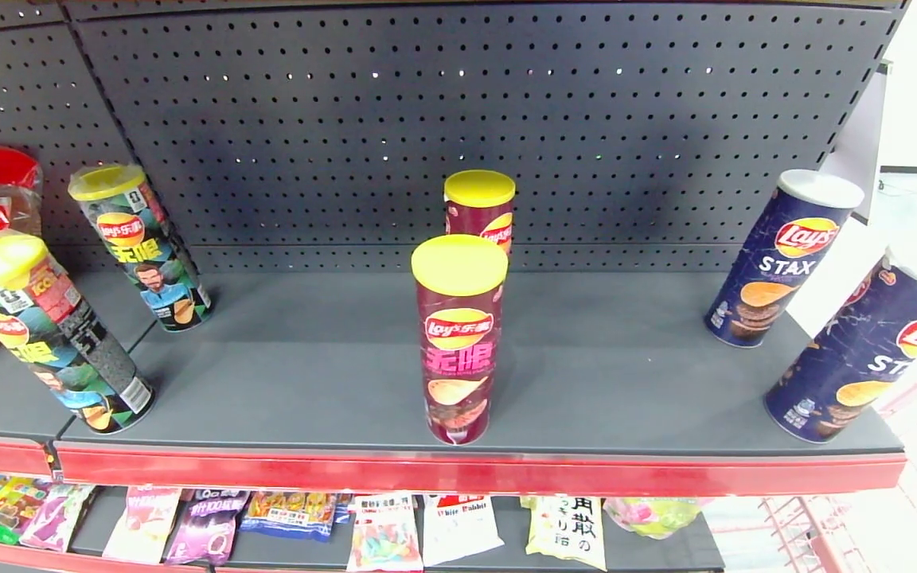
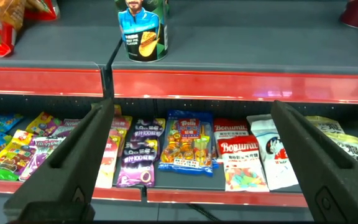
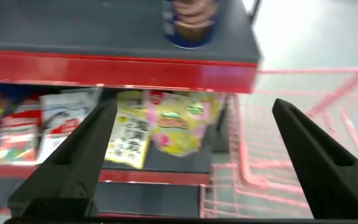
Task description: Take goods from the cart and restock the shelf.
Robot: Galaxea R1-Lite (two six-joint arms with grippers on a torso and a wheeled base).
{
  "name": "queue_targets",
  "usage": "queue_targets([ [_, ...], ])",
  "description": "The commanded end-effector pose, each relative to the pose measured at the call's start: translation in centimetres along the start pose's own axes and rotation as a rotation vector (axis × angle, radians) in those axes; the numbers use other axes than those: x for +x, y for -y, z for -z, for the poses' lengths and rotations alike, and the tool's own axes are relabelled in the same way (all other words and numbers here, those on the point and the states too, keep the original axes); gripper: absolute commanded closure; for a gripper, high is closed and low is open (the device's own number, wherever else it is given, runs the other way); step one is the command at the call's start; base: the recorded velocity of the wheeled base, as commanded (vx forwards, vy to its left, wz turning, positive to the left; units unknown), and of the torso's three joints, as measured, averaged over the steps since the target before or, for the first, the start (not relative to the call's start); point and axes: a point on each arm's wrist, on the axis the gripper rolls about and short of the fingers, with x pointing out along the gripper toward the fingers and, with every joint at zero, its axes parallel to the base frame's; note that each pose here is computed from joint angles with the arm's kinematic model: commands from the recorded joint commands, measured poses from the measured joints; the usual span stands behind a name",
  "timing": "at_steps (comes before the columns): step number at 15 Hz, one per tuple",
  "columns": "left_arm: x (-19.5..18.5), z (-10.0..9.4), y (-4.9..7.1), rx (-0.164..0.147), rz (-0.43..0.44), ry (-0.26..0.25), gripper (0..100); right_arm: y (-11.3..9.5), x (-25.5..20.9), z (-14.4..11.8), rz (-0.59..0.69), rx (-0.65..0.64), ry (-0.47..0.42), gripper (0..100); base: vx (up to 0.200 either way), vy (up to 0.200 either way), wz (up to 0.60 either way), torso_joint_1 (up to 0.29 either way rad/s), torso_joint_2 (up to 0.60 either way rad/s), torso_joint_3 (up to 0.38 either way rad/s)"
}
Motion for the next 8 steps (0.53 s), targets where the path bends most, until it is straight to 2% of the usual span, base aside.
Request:
queue_targets([
  [1,0.00,0.00,0.00,0.000,-0.001,0.000,0,-0.14,-0.83,0.25,0.001,0.008,0.103,0,0.000,0.000,0.00,0.000,0.00,0.000],
  [2,0.00,0.00,0.00,0.000,-0.001,0.000,0,-0.37,-1.11,0.35,-0.053,0.008,0.138,0,0.000,0.000,0.00,0.000,0.00,0.000],
  [3,0.00,0.00,0.00,0.000,-0.001,0.000,0,-0.51,-1.21,1.00,-0.091,0.020,0.102,0,0.000,0.000,0.00,0.000,0.00,0.000],
  [8,0.00,0.00,0.00,0.000,-0.001,0.000,0,-0.41,-1.21,0.98,-0.046,0.047,0.103,0,0.000,0.000,0.00,0.000,0.00,0.000],
])
